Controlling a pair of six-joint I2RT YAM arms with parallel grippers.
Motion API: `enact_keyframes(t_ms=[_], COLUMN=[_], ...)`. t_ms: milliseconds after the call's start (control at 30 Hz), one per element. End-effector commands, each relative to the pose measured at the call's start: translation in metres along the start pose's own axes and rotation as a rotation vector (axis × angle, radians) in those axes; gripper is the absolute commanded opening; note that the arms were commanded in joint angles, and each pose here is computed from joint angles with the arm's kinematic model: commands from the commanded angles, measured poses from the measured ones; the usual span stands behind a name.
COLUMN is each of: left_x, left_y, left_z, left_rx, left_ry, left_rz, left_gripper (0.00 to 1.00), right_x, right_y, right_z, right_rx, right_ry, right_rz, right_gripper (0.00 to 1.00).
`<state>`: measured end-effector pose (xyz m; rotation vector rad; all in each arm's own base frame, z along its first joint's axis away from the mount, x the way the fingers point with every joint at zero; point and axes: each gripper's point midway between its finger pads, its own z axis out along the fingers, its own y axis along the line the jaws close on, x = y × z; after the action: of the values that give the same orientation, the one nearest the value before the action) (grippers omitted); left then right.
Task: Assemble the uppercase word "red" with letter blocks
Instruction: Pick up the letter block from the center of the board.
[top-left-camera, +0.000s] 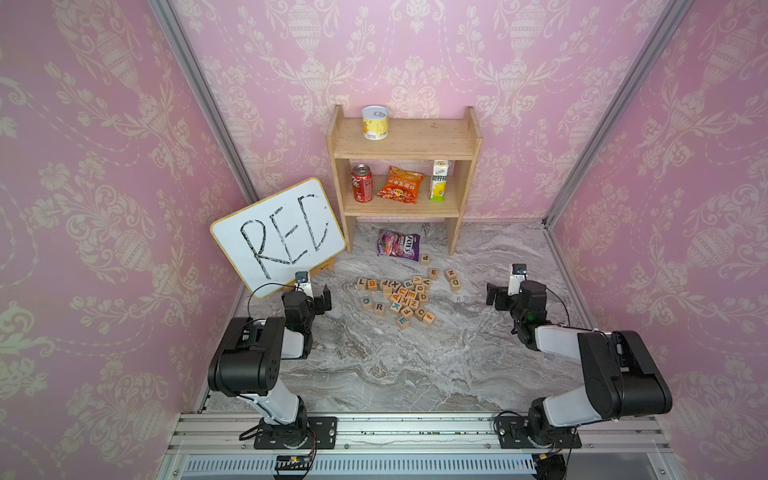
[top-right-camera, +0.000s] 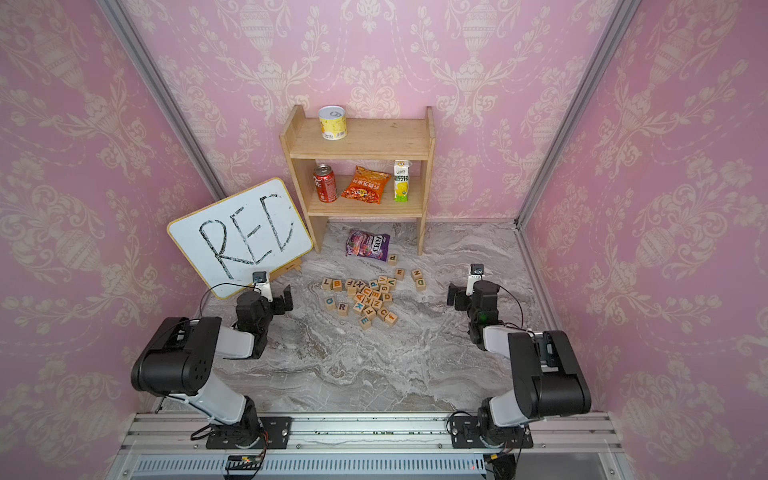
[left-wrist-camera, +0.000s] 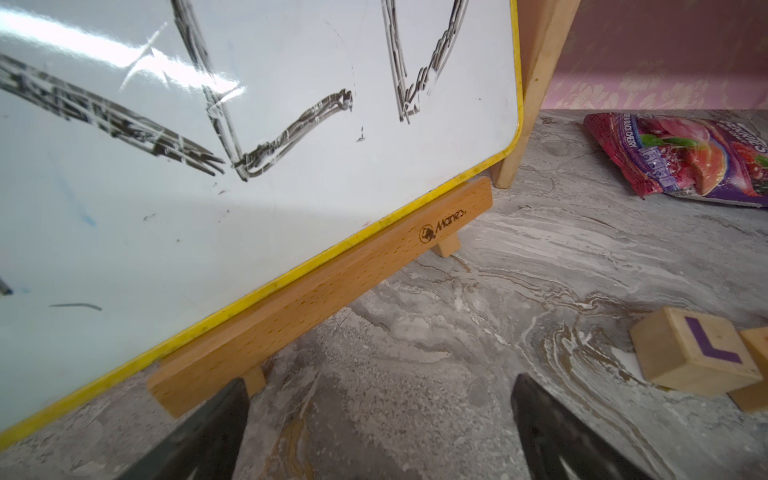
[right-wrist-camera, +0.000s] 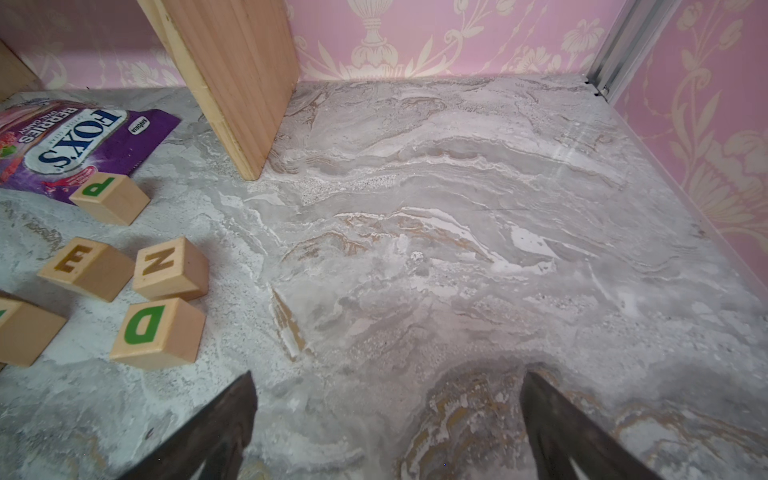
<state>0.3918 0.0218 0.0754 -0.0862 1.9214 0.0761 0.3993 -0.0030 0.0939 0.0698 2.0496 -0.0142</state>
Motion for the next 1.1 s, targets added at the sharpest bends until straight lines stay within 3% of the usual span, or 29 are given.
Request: enact_keyframes(t_ms=[0,267,667,1067], left_x=[-0.012,-0.034,-0.059,-0.065], left_y=[-0.001,-0.006,-0.047,-0.084], left_z=[-0.004,-0.016,-0.039,-0.065], left_rx=[-0.017,-0.050,0.068,0.116], left_ry=[-0.020,-0.026,0.161,0.325], left_rz=[0.031,0.082,0.051,0.021], left_gripper=[0.99,0.99,0.99,0.99], right_x=[-0.010,-0.015,-0.027,-0.057], right_y=[-0.001,0.014,0.063,0.152], right_z=[-0.002,-0.006,-0.017,-0.058], right_rx=[0.024,-0.001,-0.088,-0.254], right_ry=[0.111,0.250,0.467,0.463], right_rz=[-0.033,-0.016,0.078,-0.015], right_gripper=[1.00,1.00,1.00,1.00])
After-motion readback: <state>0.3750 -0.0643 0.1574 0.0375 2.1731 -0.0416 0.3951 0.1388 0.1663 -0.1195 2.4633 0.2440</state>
